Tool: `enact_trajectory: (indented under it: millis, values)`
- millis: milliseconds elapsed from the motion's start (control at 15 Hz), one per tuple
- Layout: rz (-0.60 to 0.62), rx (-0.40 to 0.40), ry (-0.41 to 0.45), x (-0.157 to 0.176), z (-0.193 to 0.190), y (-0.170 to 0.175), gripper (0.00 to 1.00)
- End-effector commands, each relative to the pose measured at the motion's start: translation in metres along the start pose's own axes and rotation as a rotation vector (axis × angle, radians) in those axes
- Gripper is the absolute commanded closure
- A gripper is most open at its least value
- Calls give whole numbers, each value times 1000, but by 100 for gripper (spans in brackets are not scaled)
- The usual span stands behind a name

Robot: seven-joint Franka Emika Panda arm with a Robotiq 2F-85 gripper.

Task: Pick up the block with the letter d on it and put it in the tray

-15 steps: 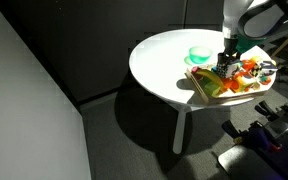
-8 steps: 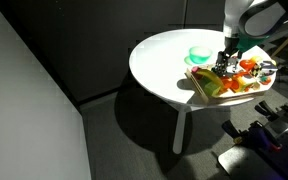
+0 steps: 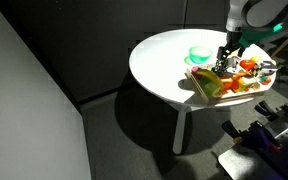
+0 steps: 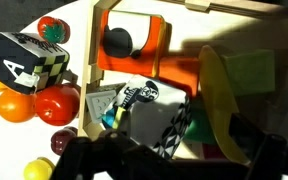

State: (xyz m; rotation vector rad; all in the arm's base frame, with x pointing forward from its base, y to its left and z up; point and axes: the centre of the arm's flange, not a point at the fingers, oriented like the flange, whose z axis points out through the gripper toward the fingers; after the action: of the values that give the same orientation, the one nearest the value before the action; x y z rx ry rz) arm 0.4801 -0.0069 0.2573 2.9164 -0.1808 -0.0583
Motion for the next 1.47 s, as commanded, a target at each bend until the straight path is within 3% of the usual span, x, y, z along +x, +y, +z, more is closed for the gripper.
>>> enact_trajectory:
  millis: [0,667,1000,1400]
  values:
    - [41,39,3,-14,-22,10,0]
    - [146,79,-139,-40,-74,25,0]
    - [114,55,-205,-58,-100,34,0]
    - [6,50,-172,-82,-137,39,0]
